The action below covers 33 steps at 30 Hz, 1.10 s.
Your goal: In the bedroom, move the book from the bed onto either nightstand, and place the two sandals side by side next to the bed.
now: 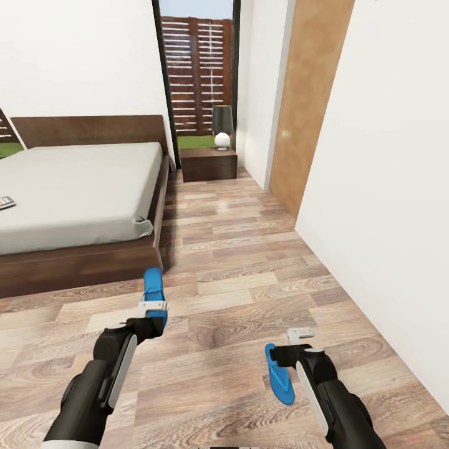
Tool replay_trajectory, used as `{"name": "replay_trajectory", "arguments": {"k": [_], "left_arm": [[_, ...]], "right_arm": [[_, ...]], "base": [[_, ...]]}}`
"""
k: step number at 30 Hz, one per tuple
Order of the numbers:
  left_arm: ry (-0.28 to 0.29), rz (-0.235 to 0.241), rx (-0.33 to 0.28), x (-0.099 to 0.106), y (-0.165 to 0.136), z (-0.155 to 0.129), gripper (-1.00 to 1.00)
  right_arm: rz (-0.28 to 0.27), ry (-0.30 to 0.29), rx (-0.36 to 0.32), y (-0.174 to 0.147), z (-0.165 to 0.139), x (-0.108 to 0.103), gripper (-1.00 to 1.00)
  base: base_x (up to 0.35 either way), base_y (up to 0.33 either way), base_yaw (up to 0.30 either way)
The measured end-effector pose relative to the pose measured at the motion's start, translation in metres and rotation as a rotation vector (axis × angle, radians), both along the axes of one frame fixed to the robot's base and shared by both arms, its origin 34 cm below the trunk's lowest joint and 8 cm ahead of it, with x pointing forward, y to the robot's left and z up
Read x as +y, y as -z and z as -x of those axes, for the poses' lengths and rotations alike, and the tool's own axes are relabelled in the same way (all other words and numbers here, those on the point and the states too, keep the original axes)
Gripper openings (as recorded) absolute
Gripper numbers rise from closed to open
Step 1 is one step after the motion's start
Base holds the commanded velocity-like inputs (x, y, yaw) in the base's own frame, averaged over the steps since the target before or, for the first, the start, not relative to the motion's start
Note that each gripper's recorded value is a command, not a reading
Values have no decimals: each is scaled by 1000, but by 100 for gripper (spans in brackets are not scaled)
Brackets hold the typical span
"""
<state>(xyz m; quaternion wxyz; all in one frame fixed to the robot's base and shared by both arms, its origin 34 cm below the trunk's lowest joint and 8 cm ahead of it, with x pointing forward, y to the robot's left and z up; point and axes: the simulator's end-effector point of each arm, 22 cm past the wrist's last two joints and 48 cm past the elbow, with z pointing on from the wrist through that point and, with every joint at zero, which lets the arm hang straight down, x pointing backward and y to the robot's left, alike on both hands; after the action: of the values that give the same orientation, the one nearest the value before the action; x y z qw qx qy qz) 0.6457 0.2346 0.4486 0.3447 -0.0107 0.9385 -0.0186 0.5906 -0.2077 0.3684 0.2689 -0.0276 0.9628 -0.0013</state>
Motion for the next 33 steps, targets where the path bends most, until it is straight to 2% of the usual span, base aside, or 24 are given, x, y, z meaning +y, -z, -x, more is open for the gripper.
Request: {"name": "replay_trajectory", "arguments": {"k": [2, 6, 8, 12, 13, 17, 24, 27, 33], "left_arm": [[-8, 11, -29, 0, -12, -1, -100], [-10, 19, -35, 0, -19, 0, -100], [-17, 18, -50, 5, -27, -1, -100], [-8, 33, -28, -3, -19, 2, -100], [-6, 12, -46, 0, -23, 10, -100], [4, 9, -58, -3, -26, 14, -100], [25, 13, -59, -13, -26, 16, -100], [27, 11, -60, -14, -27, 16, -100], [25, 9, -70, -14, -18, 18, -100]], "right_arm": [[10, 0, 15, 5, 4, -5, 100], [33, 2, 23, 12, 6, -26, 100], [22, -8, 21, 15, 7, -33, 100], [24, -2, 30, 19, 9, -35, 100], [35, 22, 89, 39, 21, -52, 100], [50, 35, 131, 53, 20, -68, 100], [67, 47, 124, 69, -9, -86, 100], [70, 49, 99, 70, -30, -89, 100], [71, 56, 94, 86, -46, -93, 100]], "base": [[0, 0, 0], [0, 0, 0], [0, 0, 0], [0, 0, 0], [0, 0, 0], [0, 0, 0], [0, 0, 0], [0, 0, 0], [0, 0, 0]]}}
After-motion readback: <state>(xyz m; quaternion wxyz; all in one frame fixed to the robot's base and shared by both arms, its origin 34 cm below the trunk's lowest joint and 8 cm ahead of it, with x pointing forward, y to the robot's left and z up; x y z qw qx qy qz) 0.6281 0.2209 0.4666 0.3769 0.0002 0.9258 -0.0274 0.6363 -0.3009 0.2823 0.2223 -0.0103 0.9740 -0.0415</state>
